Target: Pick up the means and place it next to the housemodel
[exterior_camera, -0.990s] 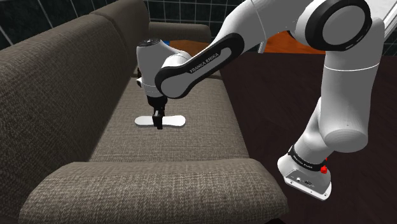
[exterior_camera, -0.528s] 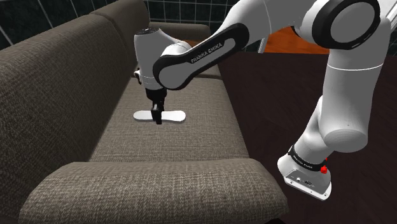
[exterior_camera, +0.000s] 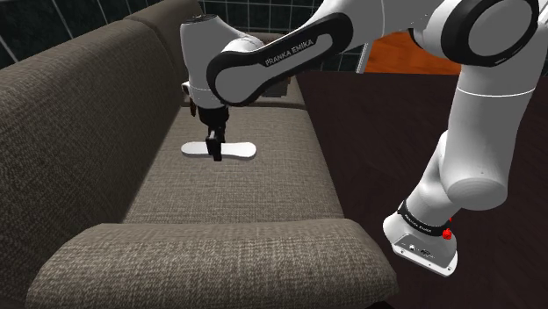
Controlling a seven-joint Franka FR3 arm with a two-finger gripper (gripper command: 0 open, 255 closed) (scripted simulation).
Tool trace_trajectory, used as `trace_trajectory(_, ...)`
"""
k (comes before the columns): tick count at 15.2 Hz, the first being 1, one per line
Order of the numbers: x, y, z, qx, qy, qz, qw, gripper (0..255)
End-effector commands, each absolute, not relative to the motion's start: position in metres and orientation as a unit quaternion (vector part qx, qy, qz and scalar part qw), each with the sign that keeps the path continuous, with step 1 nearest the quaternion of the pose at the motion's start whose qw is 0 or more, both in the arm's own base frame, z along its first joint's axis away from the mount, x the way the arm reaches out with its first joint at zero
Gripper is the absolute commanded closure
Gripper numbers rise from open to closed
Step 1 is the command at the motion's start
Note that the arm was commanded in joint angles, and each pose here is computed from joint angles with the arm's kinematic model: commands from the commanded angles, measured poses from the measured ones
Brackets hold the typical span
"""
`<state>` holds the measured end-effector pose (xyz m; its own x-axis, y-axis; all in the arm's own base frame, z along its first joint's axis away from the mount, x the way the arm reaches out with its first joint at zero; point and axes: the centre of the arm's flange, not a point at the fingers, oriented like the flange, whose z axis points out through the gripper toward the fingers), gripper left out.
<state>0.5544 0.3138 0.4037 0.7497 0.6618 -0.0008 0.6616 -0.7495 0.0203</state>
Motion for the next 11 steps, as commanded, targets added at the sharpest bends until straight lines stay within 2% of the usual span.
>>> trace_trajectory(1,0.554,0.314,0.415,0.935,0.354,0.003,0.01,255)
trace_trajectory(11,0.554,0.314,0.468,0.935,0.354,0.003,0.01,255)
